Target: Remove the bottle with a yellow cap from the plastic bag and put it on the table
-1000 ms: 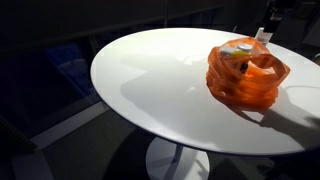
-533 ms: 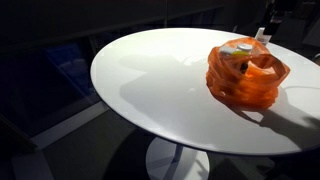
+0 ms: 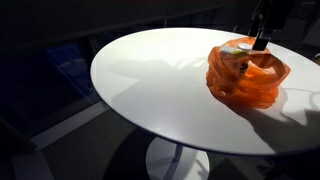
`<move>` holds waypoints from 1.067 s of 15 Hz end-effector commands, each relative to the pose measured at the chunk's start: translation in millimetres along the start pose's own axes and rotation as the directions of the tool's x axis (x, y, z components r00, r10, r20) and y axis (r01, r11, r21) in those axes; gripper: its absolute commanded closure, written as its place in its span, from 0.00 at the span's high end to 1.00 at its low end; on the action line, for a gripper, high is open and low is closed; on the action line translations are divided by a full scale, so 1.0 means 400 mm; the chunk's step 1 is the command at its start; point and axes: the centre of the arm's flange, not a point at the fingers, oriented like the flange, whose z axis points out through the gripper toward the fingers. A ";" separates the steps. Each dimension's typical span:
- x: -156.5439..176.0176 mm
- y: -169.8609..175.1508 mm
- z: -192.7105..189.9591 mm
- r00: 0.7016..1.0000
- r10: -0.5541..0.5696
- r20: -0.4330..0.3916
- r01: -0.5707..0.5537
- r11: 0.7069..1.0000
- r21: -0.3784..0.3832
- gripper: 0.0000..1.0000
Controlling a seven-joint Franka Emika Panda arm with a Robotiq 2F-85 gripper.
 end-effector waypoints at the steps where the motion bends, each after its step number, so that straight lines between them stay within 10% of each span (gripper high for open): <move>1: 0.034 -0.007 0.026 0.999 -0.043 0.008 0.043 0.999 -0.019 1.00; 16: 0.063 -0.072 0.061 0.993 -0.112 0.022 0.112 0.994 -0.010 0.91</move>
